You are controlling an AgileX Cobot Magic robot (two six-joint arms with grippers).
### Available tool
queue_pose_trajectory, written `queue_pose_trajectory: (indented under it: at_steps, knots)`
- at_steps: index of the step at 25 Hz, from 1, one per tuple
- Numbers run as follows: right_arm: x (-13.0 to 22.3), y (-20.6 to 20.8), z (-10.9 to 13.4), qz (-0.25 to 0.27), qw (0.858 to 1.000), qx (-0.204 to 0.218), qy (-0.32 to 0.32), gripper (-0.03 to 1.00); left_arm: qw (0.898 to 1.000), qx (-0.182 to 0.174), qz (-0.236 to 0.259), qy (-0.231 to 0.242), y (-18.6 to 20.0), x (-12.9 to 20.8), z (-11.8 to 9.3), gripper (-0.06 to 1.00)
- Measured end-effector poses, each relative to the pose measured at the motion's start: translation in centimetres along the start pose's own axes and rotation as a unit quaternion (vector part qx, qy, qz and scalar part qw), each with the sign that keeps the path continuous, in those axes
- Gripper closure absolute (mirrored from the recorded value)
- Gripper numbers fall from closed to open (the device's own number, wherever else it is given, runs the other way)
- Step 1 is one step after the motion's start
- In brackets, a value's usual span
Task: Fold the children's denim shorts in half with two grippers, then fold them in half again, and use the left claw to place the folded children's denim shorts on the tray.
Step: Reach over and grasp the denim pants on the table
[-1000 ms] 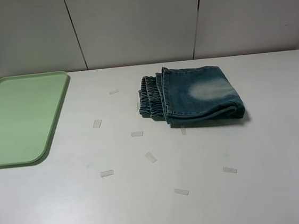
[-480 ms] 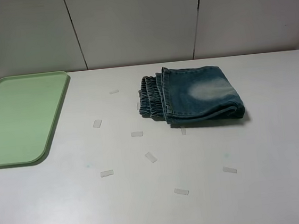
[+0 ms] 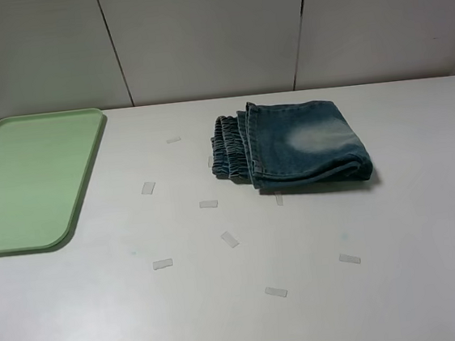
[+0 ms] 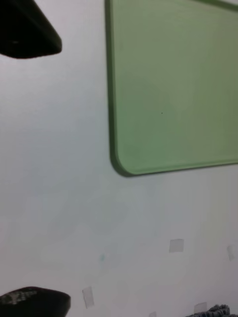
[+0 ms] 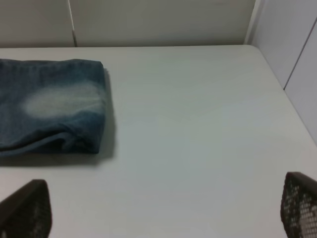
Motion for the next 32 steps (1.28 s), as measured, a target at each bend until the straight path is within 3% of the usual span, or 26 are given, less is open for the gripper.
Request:
queue_pose_trajectory:
  at_steps: [32]
  knots:
    - [0.0,0.0,0.0,0.0,1.0,0.0,0.0,0.27,1.0,0.0,0.0,0.0,0.0,0.0,0.0,0.04]
Point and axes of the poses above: a point on each arm's last joint axis where the gripper is mounted, y pointing back along that axis away from the gripper, z along the wrist's bending axis when the last joint is at zero, x = y × z, the point moved 8 cm from there along -y, pointing out along that axis toward the gripper, and after that the axes turned 2 degrees about -y, right-handed, at the moved point
